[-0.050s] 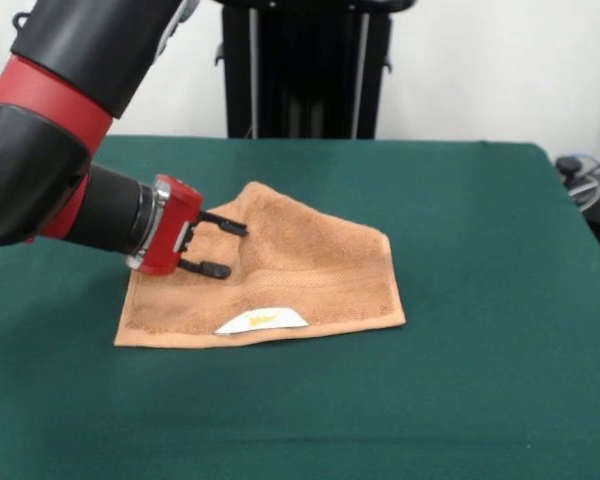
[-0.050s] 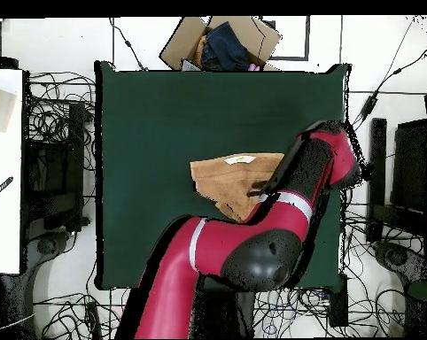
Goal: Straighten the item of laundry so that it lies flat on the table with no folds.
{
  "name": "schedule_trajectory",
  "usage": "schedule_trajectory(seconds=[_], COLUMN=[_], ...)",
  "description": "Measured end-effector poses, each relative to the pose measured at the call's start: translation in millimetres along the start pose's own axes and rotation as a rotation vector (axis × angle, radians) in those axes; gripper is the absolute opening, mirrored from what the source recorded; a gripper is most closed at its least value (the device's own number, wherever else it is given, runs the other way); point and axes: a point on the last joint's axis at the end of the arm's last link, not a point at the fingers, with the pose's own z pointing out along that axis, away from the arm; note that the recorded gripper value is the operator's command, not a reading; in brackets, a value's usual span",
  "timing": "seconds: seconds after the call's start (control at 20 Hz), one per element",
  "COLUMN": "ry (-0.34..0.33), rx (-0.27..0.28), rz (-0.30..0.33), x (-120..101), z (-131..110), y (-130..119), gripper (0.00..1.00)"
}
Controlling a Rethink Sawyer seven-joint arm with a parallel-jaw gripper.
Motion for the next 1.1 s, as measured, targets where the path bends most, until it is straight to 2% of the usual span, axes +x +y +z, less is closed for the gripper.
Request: schedule_trajectory(seconds=[0.75, 1.1], ry=[0.01, 0.023], rx=[-0.035, -0.021], rz=[-0.063, -0.087], x=[-10.6, -15.1], z=[-17.6, -27.7], y=[-20.9, -27.6], gripper=[1.0, 1.0])
